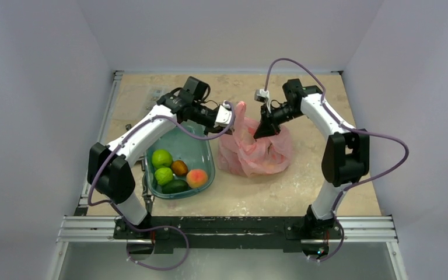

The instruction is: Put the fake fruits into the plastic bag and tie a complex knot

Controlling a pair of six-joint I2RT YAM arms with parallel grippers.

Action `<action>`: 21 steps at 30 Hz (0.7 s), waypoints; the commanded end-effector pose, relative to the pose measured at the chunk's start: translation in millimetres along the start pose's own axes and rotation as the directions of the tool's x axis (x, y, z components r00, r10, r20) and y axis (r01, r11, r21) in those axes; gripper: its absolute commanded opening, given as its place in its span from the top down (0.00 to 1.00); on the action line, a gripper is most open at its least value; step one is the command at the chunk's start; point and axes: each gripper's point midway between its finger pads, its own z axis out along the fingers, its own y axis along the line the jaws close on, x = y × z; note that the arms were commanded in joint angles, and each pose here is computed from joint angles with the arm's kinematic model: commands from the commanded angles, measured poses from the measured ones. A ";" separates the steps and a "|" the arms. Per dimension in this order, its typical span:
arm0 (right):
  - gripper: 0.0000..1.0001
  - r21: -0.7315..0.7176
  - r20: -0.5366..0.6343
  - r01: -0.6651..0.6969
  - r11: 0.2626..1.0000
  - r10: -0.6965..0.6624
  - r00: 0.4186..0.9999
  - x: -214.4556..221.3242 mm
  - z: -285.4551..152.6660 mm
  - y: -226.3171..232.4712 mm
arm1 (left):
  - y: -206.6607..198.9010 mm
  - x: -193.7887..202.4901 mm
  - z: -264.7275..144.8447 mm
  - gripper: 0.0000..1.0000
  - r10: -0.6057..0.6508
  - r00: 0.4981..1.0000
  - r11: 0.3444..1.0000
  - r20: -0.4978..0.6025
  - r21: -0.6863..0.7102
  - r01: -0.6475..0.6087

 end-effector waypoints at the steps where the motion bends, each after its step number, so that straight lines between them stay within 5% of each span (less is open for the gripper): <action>1: 1.00 0.131 0.119 -0.025 0.991 0.009 0.993 -27.6 -12.5 8.5 | 13.2 -11.2 -6.3 1.00 0.123 0.992 0.992 -0.030 0.019 -0.123; 6: 1.00 0.456 0.336 -0.187 0.870 0.026 0.942 -53.1 -40.7 -14.1 | 31.7 -9.7 -18.5 1.00 0.183 0.980 0.983 -0.078 -0.005 -0.184; 10: 1.00 0.546 0.463 -0.323 0.773 0.042 0.885 -58.2 -58.2 -10.8 | 32.6 -11.6 -22.3 1.00 0.221 0.971 0.975 -0.093 0.029 -0.219; 15: 1.00 0.457 0.422 -0.285 0.843 0.076 0.903 -47.9 -34.1 8.5 | 9.9 -16.7 -1.9 1.00 0.310 0.946 0.943 -0.096 0.158 -0.293; 21: 0.99 0.401 0.334 -0.096 0.911 -0.047 0.941 -45.0 -27.2 31.9 | -0.9 5.0 27.1 1.00 0.306 0.937 0.929 -0.167 0.267 -0.255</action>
